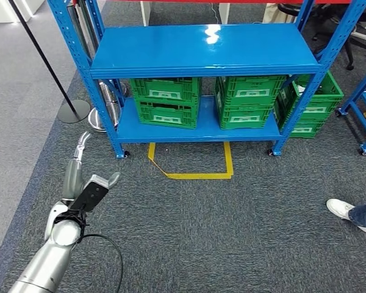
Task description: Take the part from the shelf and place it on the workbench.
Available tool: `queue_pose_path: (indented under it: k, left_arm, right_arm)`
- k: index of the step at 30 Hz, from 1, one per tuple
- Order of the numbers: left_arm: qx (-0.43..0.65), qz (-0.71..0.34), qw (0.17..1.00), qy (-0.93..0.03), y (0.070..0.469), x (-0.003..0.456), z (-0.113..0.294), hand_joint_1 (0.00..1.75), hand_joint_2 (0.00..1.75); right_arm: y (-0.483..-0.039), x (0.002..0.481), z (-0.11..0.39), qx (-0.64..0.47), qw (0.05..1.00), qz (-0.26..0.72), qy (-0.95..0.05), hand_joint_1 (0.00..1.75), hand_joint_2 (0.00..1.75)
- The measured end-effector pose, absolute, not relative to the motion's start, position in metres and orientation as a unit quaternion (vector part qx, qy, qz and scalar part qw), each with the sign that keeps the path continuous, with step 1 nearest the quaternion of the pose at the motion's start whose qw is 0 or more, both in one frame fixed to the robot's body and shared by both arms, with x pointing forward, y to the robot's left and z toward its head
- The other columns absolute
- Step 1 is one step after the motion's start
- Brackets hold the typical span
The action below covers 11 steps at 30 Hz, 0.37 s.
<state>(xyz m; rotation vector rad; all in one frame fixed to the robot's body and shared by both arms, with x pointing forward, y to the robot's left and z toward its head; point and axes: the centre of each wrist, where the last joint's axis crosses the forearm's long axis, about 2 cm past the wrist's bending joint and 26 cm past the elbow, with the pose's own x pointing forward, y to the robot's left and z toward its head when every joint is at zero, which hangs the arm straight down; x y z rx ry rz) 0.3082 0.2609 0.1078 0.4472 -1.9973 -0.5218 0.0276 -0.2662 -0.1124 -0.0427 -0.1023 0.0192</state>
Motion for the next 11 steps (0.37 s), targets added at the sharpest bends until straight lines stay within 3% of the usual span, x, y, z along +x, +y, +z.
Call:
queue_pose_path:
  k: [1, 5, 7, 11]
  left_arm:
    - [0.184, -0.215, 0.492, -0.823, 0.2610, 0.3081, 0.1077, 0.00, 0.00]
    - [0.184, -0.216, 0.492, -0.823, 0.2609, 0.3081, 0.1077, 0.00, 1.75]
    - [0.184, -0.216, 0.492, -0.823, 0.2609, 0.3081, 0.1077, 0.00, 1.75]
    - [0.184, -0.216, 0.492, -0.823, 0.2609, 0.3080, 0.1076, 0.00, 1.75]
  right_arm:
    - [-0.2662, 0.0276, -0.1124, -0.021, 0.998, 0.009, -0.053, 0.00, 0.00]
    - [-0.2662, 0.0276, -0.1124, -0.021, 0.998, 0.010, -0.060, 0.00, 0.00]
    - [-0.2662, 0.0276, -0.1124, -0.022, 0.998, 0.010, -0.063, 0.00, 0.00]
    - [-0.2662, 0.0275, -0.1124, -0.022, 0.998, 0.011, -0.064, 0.00, 1.75]
